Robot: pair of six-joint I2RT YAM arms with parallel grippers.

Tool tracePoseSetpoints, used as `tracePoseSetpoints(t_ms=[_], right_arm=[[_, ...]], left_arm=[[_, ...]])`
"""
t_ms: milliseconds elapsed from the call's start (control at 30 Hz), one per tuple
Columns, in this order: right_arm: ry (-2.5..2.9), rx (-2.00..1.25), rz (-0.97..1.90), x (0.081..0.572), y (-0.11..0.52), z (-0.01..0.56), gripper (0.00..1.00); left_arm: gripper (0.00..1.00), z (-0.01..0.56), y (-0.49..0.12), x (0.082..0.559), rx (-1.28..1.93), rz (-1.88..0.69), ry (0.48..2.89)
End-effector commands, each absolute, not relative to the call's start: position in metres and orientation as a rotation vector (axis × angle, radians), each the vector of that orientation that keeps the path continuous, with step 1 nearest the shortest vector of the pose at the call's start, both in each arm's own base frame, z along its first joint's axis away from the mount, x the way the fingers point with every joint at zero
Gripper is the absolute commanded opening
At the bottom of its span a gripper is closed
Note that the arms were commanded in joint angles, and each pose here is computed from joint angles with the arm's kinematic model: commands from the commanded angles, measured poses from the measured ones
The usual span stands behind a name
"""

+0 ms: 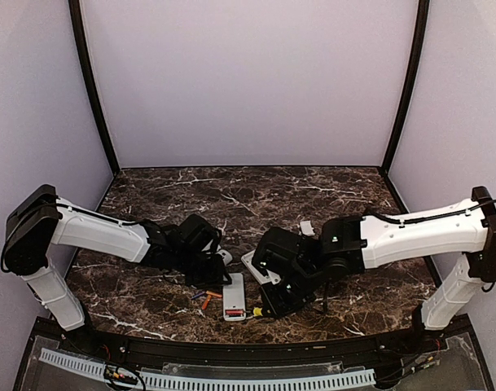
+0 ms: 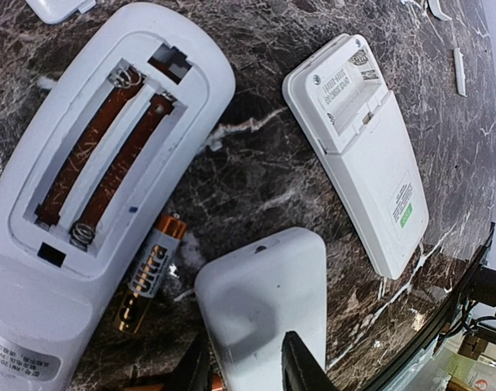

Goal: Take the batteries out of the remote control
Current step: Remove the battery from the remote control without the battery cover.

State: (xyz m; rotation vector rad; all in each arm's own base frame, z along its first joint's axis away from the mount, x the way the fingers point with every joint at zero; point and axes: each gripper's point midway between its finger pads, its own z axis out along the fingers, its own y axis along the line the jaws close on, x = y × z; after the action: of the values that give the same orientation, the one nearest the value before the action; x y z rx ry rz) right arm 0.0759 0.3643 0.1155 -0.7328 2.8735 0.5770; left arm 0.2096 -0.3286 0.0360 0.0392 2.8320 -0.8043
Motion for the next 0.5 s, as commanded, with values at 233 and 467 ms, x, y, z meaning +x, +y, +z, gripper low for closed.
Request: tracePoseSetpoints(t_ms=[233,467], right_arm=[[2.891,-0.705,0.507,0.0763,0.364,0.1151,0.0],[2.869,-0.715,0.508,0.0773,0.3671,0.1243,0.0]], left_arm=[[0.28,0.0359,-0.325,0.2041,0.044,-0.812,2.839],[0.28,0.0359,-0.3252,0.2043,0.044,-0.814,2.839]])
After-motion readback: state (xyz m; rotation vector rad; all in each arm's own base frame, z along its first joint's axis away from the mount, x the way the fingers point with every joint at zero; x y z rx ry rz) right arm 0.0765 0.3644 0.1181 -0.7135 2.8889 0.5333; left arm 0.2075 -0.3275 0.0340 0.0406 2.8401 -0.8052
